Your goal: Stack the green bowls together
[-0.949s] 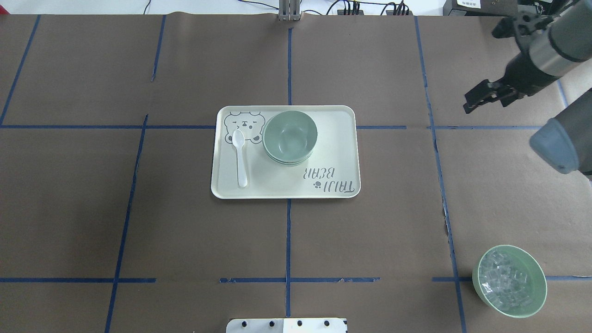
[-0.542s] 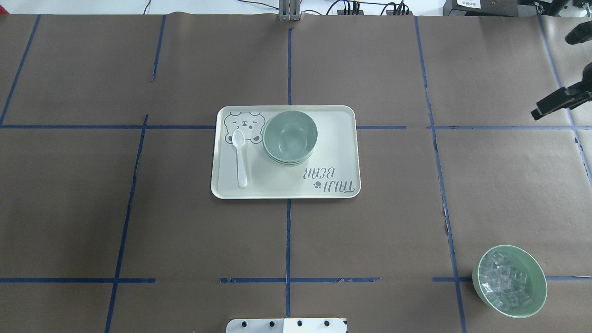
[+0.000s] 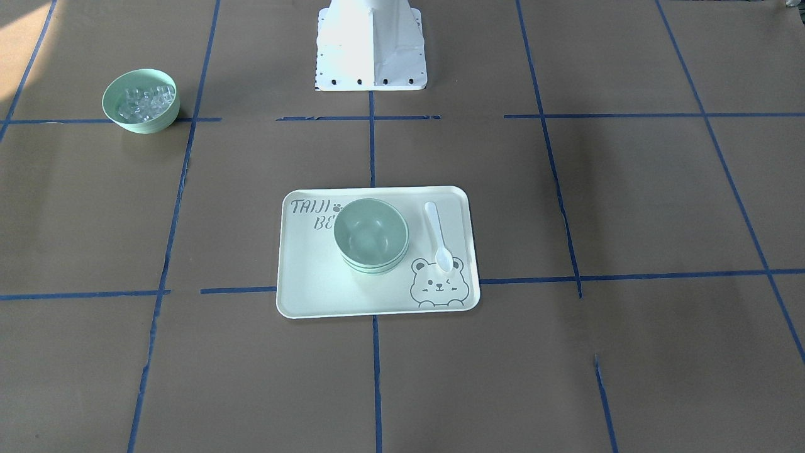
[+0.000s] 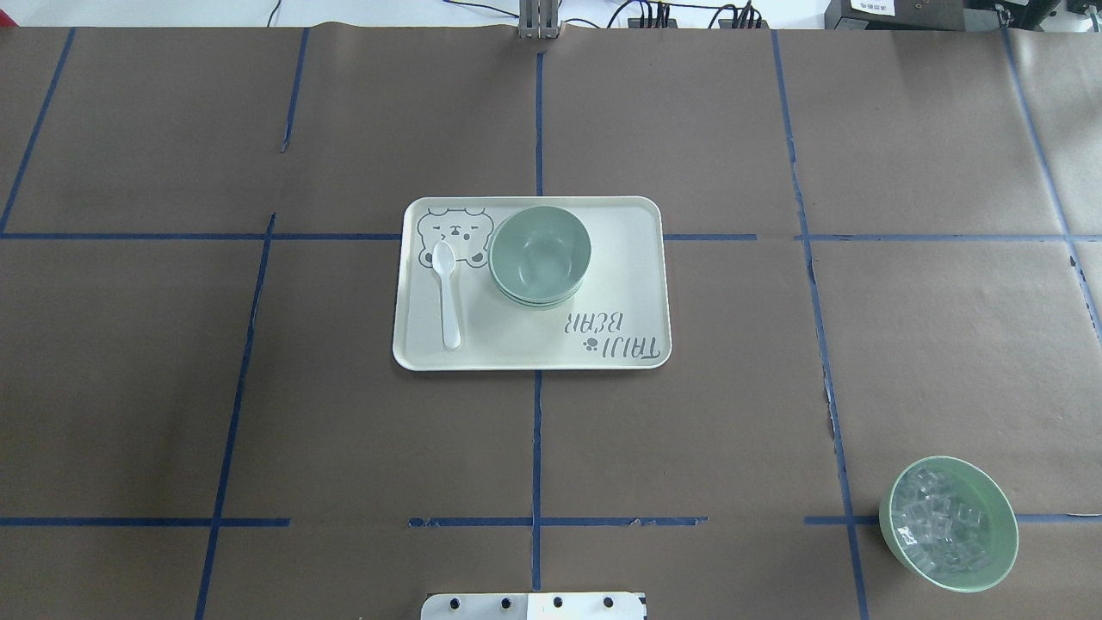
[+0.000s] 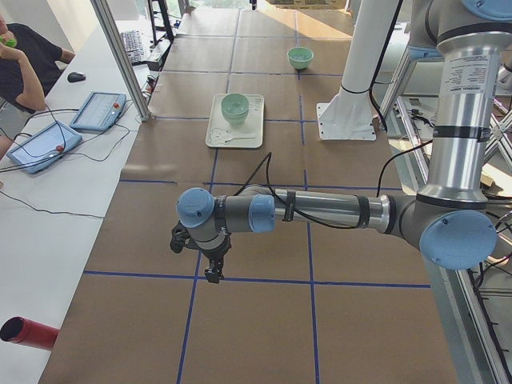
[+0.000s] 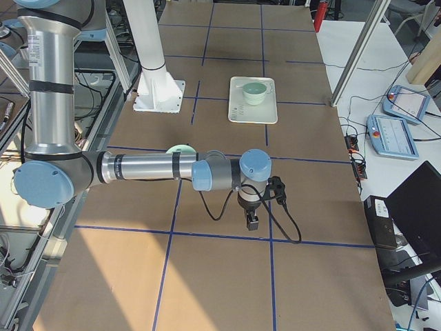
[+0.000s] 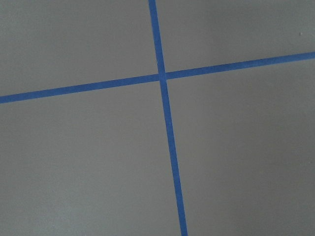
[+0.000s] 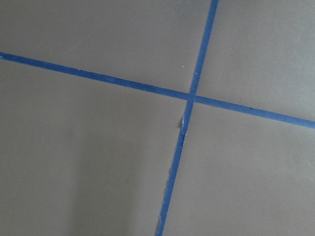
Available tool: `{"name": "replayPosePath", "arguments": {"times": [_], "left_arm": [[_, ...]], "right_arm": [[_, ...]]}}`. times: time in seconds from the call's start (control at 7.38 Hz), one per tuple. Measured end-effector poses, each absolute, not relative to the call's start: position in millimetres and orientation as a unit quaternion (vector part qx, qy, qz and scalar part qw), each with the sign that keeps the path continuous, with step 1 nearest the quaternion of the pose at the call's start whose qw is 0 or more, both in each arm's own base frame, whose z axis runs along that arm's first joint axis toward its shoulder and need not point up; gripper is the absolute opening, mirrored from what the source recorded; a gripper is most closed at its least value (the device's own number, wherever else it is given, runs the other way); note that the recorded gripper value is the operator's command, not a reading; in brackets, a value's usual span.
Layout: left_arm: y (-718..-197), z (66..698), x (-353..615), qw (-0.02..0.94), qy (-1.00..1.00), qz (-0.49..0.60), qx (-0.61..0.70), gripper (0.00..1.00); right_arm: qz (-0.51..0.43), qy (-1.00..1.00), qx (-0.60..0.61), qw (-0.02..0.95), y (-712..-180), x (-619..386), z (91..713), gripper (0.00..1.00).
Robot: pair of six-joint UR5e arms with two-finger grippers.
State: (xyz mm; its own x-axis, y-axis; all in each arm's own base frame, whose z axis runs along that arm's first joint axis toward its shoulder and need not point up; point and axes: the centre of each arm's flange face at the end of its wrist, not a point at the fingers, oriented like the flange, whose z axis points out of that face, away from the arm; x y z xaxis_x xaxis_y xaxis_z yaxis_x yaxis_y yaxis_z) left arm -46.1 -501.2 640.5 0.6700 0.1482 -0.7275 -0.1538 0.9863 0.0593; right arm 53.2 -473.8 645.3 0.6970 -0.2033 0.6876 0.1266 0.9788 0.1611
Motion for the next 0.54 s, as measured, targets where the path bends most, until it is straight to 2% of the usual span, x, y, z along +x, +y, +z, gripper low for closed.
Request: {"name": "replayPosePath", "arguments": {"times": [0.54], "left_arm": [[-501.4,640.0,-46.0,0.914,0.397,0.083,-0.003,1.0]], "right_arm": [[-0.064,-0.399,0.041,0.914,-455.5,68.0,656.3,1.0]]}}
